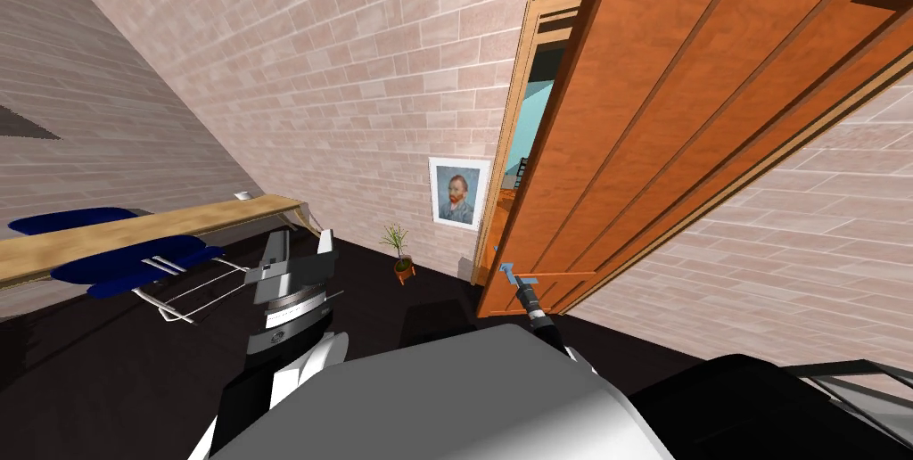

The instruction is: Pull the door open

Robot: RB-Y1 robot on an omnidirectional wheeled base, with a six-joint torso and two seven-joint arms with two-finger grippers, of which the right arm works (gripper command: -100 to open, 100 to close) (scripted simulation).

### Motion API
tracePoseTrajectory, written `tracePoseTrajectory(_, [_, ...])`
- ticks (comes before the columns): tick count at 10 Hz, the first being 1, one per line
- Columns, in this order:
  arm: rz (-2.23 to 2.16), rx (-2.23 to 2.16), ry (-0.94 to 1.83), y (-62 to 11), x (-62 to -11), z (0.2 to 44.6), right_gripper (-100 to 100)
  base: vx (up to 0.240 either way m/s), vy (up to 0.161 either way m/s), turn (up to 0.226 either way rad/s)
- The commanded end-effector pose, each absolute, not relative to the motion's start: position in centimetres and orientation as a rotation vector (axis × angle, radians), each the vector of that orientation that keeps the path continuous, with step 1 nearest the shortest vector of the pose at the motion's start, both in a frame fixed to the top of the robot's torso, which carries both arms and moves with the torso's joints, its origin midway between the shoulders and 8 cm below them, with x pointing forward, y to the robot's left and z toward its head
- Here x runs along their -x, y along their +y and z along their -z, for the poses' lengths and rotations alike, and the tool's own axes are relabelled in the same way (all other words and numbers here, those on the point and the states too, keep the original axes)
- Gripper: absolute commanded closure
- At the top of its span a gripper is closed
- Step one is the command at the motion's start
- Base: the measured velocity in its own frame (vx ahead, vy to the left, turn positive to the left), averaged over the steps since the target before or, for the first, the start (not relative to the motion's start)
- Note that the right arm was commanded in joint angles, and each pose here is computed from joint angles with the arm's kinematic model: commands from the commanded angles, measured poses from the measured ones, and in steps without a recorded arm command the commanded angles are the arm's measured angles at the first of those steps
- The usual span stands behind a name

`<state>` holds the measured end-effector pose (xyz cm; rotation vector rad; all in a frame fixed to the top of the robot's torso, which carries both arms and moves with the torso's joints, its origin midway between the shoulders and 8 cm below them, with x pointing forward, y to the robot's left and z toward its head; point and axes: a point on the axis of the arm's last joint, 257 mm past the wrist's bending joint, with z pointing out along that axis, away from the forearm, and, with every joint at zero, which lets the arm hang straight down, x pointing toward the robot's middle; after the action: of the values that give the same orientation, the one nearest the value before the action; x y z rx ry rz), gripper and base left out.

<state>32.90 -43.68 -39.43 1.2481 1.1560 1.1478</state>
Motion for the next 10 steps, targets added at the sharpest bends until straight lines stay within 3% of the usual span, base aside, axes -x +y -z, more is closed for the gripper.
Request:
tracePoseTrajectory(1, [-1.153,-1.242,1.158,-43.9,-32.4,39.5,100,-0.072,-0.002,0.037])
tracePoseTrajectory(6, [-1.187,-1.223,1.188,-44.1,-29.8,39.3,100,-0.145,-0.04,0.118])
tracePoseTrajectory(10, [-1.192,-1.225,1.191,-43.3,-32.0,39.6,100,-0.155,-0.031,0.068])
